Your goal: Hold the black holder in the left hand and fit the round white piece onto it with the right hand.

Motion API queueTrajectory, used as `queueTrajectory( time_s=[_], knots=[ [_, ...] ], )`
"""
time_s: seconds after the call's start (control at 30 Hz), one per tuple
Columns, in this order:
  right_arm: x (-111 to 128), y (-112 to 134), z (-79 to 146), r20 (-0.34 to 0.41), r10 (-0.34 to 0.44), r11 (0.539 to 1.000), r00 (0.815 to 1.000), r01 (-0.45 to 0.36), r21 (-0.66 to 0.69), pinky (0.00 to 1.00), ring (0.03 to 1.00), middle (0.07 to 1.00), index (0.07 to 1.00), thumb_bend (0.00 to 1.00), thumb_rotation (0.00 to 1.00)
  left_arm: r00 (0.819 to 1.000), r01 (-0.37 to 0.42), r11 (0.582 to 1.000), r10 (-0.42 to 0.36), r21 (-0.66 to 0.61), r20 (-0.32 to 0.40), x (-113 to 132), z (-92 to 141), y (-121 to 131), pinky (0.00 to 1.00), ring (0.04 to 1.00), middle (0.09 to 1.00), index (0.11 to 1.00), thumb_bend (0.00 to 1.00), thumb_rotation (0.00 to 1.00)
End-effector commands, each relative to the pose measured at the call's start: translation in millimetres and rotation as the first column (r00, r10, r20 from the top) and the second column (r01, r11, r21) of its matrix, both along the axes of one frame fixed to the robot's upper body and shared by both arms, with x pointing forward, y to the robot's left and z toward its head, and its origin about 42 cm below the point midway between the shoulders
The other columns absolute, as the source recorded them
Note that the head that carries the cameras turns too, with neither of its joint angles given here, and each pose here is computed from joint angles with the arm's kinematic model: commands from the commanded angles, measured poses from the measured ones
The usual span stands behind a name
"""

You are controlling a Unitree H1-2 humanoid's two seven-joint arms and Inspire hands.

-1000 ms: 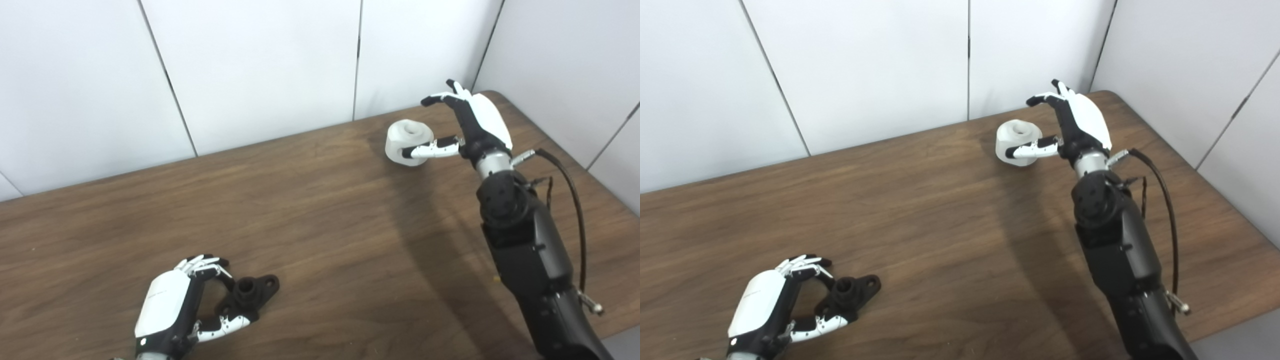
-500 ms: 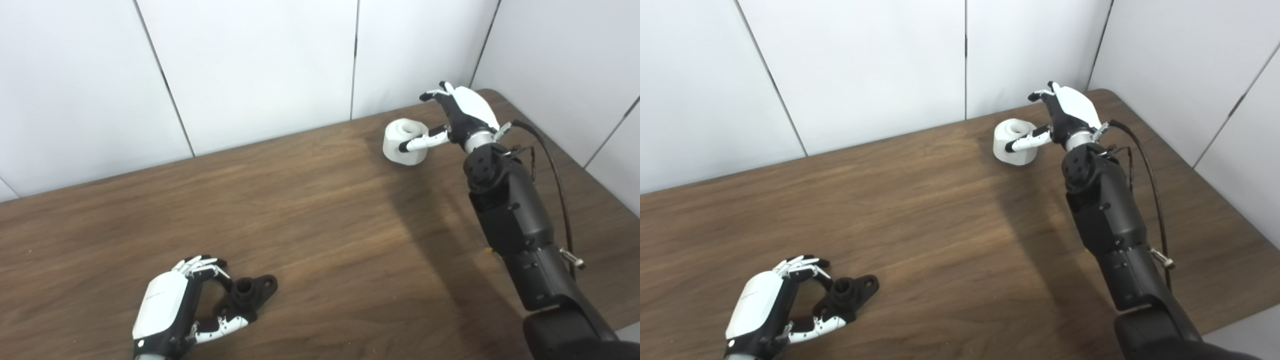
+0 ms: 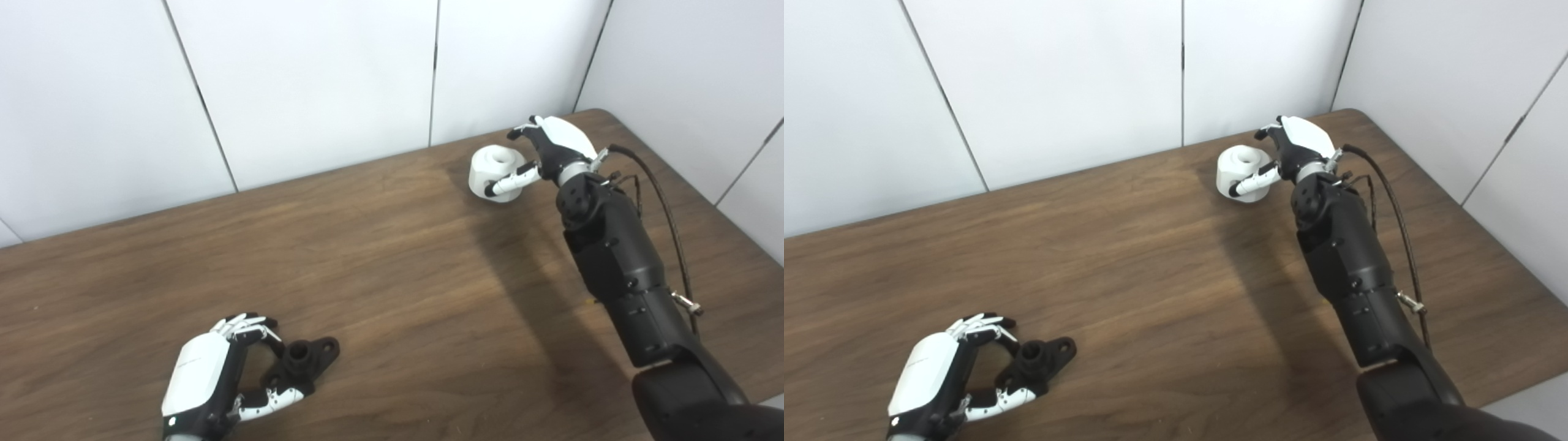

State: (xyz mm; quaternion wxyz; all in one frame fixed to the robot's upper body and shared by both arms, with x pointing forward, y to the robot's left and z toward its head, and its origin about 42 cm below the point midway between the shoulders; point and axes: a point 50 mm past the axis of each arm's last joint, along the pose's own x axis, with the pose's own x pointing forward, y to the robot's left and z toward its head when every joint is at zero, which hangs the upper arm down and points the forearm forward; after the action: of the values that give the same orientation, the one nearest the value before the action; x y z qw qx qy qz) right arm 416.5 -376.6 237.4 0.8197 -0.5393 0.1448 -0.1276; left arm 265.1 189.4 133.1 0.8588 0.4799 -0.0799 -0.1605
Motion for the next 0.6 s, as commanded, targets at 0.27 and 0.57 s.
queueTrajectory(
  time_s=[0.27, 0.57],
  knots=[
    [5.6, -2.3, 24.2, 0.053, -0.002, 1.000, 0.999, 0.003, -0.020, 1.00, 1.000, 1.000, 0.798, 0.92, 0.32, 0.997, 0.003, 1.000, -0.001, 0.030, -0.074, -8.4, -10.6, 3.7, 0.90, 0.849, 0.761, 0.485, 0.52, 0.04],
    [3.7, -4.8, 23.3, 0.045, -0.003, 1.000, 0.999, 0.004, -0.024, 1.00, 1.000, 1.000, 0.787, 0.90, 0.34, 0.997, 0.003, 1.000, 0.000, 0.030, -0.077, -7.8, -11.5, 3.8, 0.90, 0.854, 0.766, 0.485, 0.52, 0.04]
  ],
)
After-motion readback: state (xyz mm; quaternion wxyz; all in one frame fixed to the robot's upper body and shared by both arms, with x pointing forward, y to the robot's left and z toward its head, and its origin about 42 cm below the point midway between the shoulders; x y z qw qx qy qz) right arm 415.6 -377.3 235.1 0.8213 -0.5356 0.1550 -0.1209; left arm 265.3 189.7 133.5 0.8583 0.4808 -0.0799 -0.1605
